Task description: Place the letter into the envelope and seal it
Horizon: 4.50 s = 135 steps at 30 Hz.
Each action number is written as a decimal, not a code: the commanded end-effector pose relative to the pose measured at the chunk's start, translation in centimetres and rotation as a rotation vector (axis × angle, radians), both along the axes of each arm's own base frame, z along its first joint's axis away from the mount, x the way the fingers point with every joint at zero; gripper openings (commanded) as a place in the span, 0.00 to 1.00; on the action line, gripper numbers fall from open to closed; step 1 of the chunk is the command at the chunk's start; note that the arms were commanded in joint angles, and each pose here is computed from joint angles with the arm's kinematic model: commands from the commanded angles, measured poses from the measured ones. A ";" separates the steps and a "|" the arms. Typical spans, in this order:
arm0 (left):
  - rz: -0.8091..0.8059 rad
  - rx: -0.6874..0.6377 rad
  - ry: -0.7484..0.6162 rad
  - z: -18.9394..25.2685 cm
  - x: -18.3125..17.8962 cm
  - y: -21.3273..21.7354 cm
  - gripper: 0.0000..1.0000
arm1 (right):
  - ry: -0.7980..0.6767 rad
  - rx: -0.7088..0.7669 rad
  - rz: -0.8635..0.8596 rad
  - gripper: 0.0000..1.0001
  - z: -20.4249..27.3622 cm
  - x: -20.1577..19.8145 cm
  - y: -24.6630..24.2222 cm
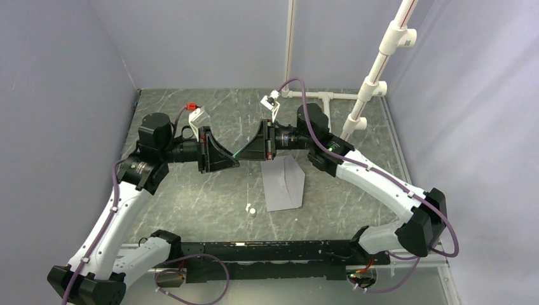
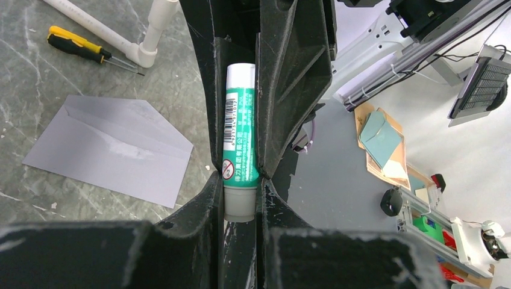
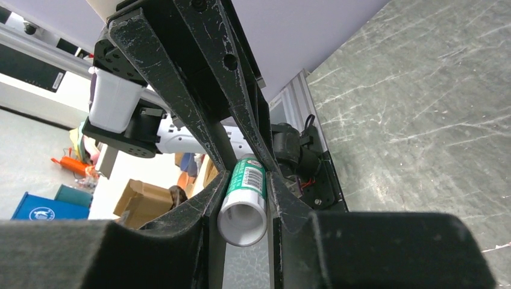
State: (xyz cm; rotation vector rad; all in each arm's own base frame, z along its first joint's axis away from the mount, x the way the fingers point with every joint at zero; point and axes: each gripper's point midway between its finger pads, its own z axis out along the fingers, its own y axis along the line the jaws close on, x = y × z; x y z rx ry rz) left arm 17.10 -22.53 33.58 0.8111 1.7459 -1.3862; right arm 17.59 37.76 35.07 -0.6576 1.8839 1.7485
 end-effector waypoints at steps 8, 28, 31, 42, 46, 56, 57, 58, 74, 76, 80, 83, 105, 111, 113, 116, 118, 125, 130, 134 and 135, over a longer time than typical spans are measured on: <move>0.126 0.052 -0.050 -1.1 1.6 0.7 0.91 | -0.198 -0.141 -0.324 0.00 -2.7 4.7 -2.4; 0.423 -0.011 0.490 -12.3 12.1 -2.8 0.40 | -0.315 -0.928 -0.904 0.00 -22.3 9.7 -13.8; 0.442 0.053 0.532 -15.0 14.1 -4.8 0.35 | -0.308 -0.934 -0.923 0.00 -23.9 9.6 -14.3; 0.389 0.138 0.645 -23.3 17.4 -10.7 0.20 | -0.271 -0.871 -0.827 0.00 -26.7 9.3 -12.6; 0.422 0.209 0.690 -26.8 17.5 -11.0 0.16 | -0.270 -0.880 -0.796 0.00 -27.8 9.1 -12.3; 0.523 0.389 0.753 -32.7 15.2 -9.5 0.07 | -0.286 -0.915 -0.762 0.00 -30.1 9.3 -12.2; 0.529 0.408 0.760 -33.2 14.9 -9.1 0.06 | -0.283 -0.927 -0.763 0.00 -30.4 9.3 -12.3; 0.532 0.426 0.766 -33.6 14.6 -8.9 0.06 | -0.279 -0.941 -0.768 0.00 -30.8 9.3 -12.5; 0.568 0.526 0.813 -36.3 13.7 -7.6 0.02 | -0.307 -0.995 -0.842 0.00 -32.1 10.6 -13.1; 0.567 0.523 0.818 -36.4 13.7 -7.7 0.02 | -0.315 -0.977 -0.817 0.00 -32.0 9.8 -13.2; 0.565 0.522 0.833 -36.6 13.6 -7.8 0.03 | -0.372 -0.933 -0.736 0.00 -32.4 7.7 -13.0; 0.568 0.524 0.844 -36.7 13.5 -7.8 0.03 | -0.392 -0.917 -0.710 0.00 -33.1 6.7 -13.1; 0.548 0.531 0.871 -37.4 13.2 -8.1 0.02 | -0.559 -0.879 -1.002 0.00 -31.9 10.8 -14.3; 0.544 0.530 0.869 -37.4 13.3 -8.2 0.03 | -0.509 -0.818 -0.889 0.00 -31.8 8.6 -13.1; 0.545 0.541 0.879 -37.6 13.1 -8.0 0.03 | -0.491 -0.817 -0.856 0.00 -32.0 7.4 -13.0; 0.546 0.554 0.894 -38.0 12.8 -7.9 0.03 | -0.462 -0.825 -0.845 0.00 -32.3 6.1 -13.4; 0.546 0.556 0.897 -38.0 12.8 -7.9 0.02 | -0.447 -0.819 -0.841 0.00 -32.2 5.4 -13.6; 0.546 0.552 0.905 -38.3 12.7 -8.0 0.02 | -0.476 -0.845 -0.886 0.00 -31.9 6.6 -13.3; 0.548 0.554 0.903 -38.1 12.7 -7.9 0.03 | -0.493 -0.855 -0.953 0.00 -32.1 9.3 -13.1; 0.543 0.558 0.903 -38.1 12.6 -7.9 0.03 | -0.512 -0.838 -0.982 0.00 -31.5 11.2 -12.8; 0.542 0.560 0.904 -38.2 12.6 -7.9 0.02 | -0.517 -0.835 -0.981 0.00 -31.4 11.5 -12.6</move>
